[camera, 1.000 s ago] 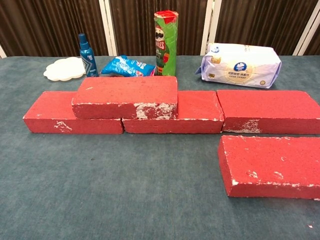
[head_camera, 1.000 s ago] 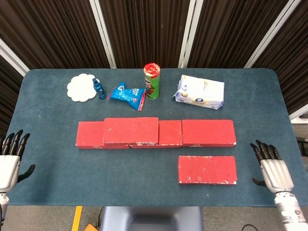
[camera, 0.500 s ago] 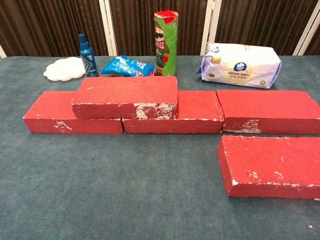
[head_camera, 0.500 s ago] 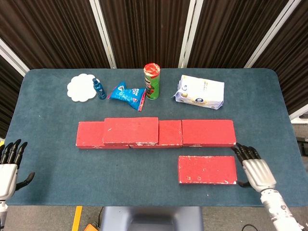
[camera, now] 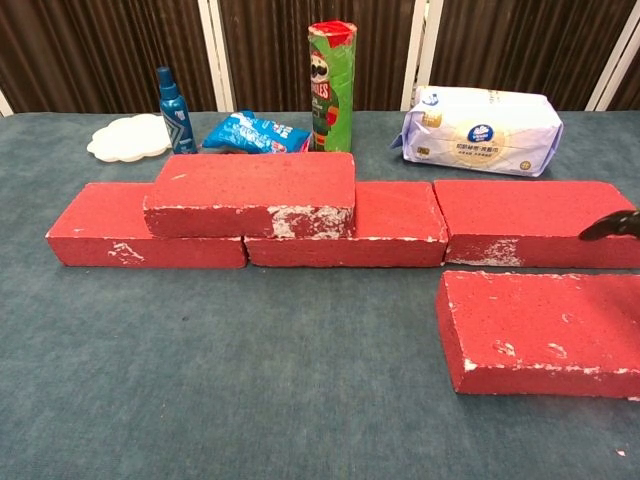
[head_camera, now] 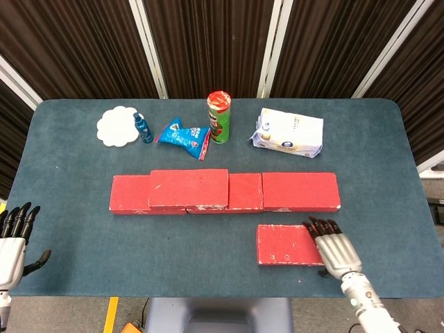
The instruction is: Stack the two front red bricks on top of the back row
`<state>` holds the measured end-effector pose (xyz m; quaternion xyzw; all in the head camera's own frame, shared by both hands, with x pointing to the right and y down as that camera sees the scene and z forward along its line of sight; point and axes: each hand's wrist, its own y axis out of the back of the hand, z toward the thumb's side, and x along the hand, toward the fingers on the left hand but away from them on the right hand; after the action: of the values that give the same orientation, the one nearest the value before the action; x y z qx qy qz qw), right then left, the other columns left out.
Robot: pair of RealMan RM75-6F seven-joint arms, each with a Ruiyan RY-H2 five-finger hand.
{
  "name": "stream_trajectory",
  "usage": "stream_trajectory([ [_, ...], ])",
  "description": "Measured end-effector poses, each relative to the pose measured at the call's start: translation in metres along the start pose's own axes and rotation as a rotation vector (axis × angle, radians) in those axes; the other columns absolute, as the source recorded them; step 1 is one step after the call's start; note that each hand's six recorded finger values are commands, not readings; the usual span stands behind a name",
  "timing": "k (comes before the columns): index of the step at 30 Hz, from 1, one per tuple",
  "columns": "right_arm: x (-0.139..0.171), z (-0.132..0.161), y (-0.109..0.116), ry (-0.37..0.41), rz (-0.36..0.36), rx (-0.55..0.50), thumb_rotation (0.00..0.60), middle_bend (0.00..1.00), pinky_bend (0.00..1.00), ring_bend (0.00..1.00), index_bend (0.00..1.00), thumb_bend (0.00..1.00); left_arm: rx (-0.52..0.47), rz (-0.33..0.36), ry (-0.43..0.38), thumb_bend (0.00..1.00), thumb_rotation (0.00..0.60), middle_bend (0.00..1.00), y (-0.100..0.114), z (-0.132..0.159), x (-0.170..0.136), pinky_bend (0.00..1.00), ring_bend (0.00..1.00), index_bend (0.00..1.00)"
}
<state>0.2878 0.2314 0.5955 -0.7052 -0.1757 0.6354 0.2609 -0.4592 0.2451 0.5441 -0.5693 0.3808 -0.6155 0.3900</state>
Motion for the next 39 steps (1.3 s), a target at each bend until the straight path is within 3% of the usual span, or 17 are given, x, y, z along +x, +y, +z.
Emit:
stream_trajectory([
  [11,-0.016,0.009,-0.019,-0.040,0.054,-0.002,0.600,0.07,0.00,0.04,0.07,0.00,-0.015,-0.010,0.016,0.23,0.600,0.00,0.000,-0.003,-0.001,0.02,0.00,0.00],
  [23,-0.038,0.004,-0.020,-0.086,0.064,-0.012,0.600,0.06,0.00,0.03,0.07,0.00,-0.009,-0.010,0.032,0.23,0.600,0.00,0.000,-0.005,0.000,0.02,0.00,0.00],
  [33,-0.049,0.011,-0.027,-0.078,0.087,-0.012,0.600,0.06,0.00,0.03,0.07,0.00,-0.010,-0.008,0.048,0.23,0.600,0.00,0.001,-0.007,-0.001,0.02,0.00,0.00],
  [39,-0.051,0.015,-0.029,-0.070,0.093,-0.002,0.600,0.13,0.00,0.10,0.09,0.00,-0.015,-0.006,0.055,0.23,0.600,0.00,0.003,-0.009,-0.001,0.02,0.00,0.00],
])
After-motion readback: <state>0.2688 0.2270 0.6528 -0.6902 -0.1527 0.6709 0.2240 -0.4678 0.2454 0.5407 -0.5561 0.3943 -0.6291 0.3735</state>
